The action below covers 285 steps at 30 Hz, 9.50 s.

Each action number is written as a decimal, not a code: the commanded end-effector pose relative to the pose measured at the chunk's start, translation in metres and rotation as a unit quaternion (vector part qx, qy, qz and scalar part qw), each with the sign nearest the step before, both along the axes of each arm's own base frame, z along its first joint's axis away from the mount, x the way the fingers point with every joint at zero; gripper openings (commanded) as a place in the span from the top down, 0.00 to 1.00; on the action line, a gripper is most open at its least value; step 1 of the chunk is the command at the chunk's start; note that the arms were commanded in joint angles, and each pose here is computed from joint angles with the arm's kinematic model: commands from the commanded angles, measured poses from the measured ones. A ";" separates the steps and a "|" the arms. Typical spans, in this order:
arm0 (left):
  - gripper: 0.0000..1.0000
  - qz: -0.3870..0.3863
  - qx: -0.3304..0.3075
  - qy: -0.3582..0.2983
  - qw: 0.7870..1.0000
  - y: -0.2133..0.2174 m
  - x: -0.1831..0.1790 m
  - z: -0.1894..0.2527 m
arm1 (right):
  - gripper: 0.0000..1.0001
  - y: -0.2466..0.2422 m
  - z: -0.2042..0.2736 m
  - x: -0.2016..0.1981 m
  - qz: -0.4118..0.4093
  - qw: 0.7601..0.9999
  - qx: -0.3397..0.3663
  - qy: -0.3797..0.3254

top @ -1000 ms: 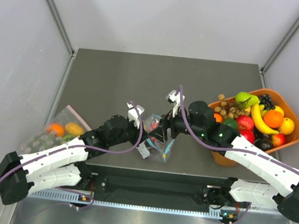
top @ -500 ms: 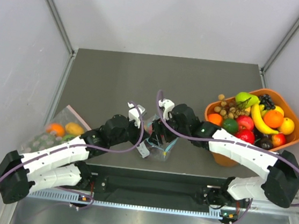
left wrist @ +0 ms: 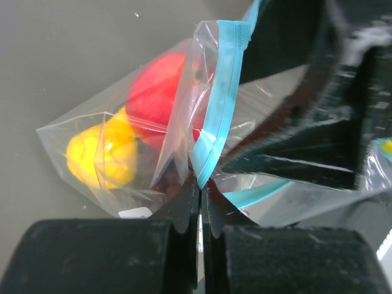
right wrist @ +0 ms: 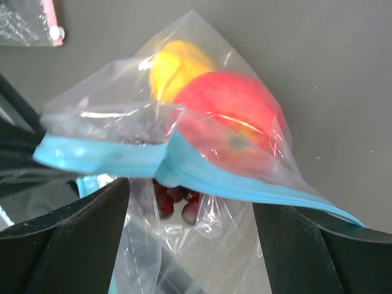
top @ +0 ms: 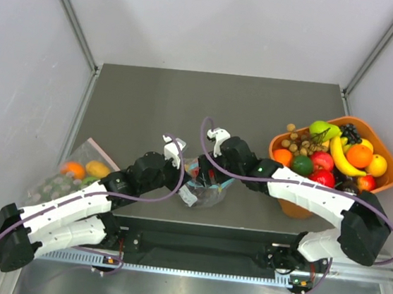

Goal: Open the zip-top bag and remove the fake food

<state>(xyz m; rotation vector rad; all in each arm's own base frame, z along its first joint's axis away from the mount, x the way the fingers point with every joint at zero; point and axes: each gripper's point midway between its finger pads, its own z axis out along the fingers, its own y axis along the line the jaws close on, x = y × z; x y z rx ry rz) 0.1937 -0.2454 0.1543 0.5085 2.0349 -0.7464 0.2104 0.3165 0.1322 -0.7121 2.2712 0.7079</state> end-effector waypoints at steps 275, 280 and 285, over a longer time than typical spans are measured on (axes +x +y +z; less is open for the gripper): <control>1.00 0.061 0.002 0.001 0.998 0.015 0.014 -0.026 | 0.56 -0.390 0.143 0.094 -0.524 0.822 -0.042 -0.219; 1.00 0.058 0.001 0.003 0.998 0.014 0.013 -0.026 | 0.26 -0.392 0.142 0.093 -0.528 0.820 -0.046 -0.215; 1.00 0.058 0.001 0.002 0.998 0.014 0.013 -0.026 | 0.11 -0.391 0.144 0.091 -0.528 0.821 -0.046 -0.214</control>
